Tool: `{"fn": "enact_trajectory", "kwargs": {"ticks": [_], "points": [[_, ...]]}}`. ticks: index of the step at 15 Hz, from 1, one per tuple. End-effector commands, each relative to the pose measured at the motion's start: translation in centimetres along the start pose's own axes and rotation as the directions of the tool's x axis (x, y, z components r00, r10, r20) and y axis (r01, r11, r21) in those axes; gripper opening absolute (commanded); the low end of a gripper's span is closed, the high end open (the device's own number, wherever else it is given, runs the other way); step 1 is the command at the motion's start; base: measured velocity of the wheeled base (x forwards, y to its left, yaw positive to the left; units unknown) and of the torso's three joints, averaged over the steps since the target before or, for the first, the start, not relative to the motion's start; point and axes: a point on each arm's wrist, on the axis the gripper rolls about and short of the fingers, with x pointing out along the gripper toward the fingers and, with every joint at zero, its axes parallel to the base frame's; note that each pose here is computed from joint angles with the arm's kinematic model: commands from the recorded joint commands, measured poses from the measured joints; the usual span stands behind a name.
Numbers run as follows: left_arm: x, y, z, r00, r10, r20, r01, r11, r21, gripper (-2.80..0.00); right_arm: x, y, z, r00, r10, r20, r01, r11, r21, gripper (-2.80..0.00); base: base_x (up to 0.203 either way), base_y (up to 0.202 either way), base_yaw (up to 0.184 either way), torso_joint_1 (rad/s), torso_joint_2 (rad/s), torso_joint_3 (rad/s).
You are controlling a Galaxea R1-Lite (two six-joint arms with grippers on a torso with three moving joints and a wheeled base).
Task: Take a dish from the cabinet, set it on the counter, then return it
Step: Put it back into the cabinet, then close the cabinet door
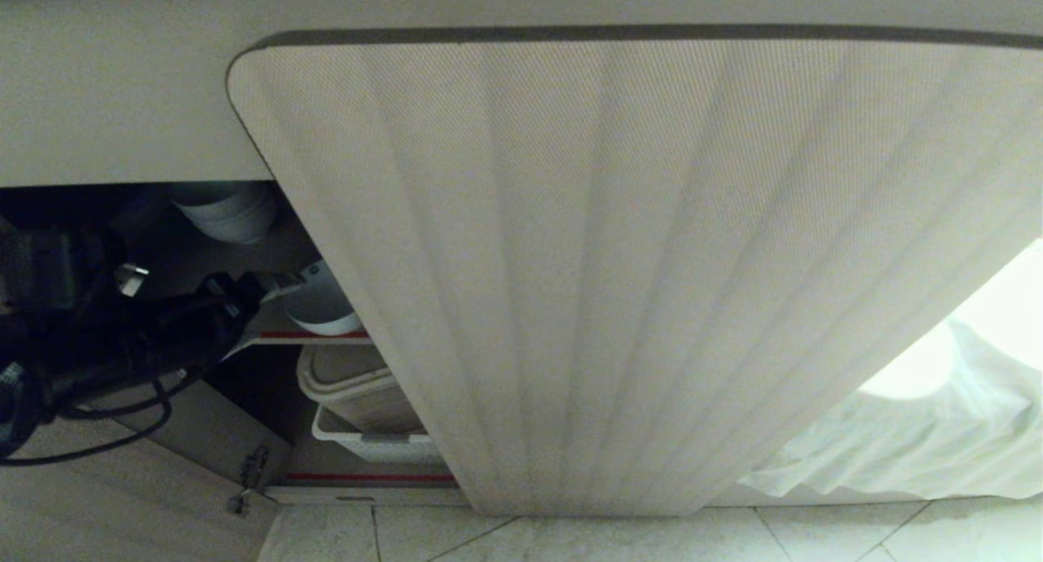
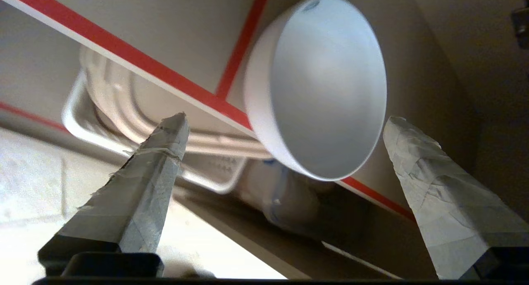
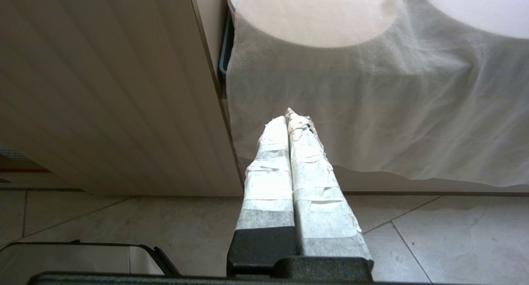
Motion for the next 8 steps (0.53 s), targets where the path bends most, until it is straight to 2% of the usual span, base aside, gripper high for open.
{"fn": "enact_trajectory", "kwargs": {"ticks": [1, 4, 6, 8], "points": [[-0.9, 0.5, -0.8, 0.998, -0.003, 0.060, 0.001, 0.999, 0.044, 0.00, 0.0, 0.0, 0.0, 1.000, 0.001, 0.002, -0.001, 1.000, 0.000, -2.80, 0.000, 0.000, 0.000, 0.000, 0.00, 0.000], [-1.5, 1.8, -2.1, 0.994, 0.001, 0.114, -0.025, 0.978, 0.207, 0.00, 0.0, 0.0, 0.0, 1.000, 0.001, 0.000, -0.001, 1.000, 0.000, -2.80, 0.000, 0.000, 0.000, 0.000, 0.00, 0.000], [-1.8, 1.7, -2.0, 0.984, -0.029, 0.176, -0.018, 0.965, 0.263, 0.00, 0.0, 0.0, 0.0, 1.000, 0.000, 0.001, 0.000, 1.000, 0.000, -2.80, 0.000, 0.000, 0.000, 0.000, 0.00, 0.000], [-1.8, 1.4, -1.6, 0.961, -0.041, 0.272, -0.045, 0.953, 0.300, 0.00, 0.0, 0.0, 0.0, 1.000, 0.000, 0.002, 0.000, 1.000, 0.000, -2.80, 0.000, 0.000, 0.000, 0.000, 0.00, 0.000]]}}
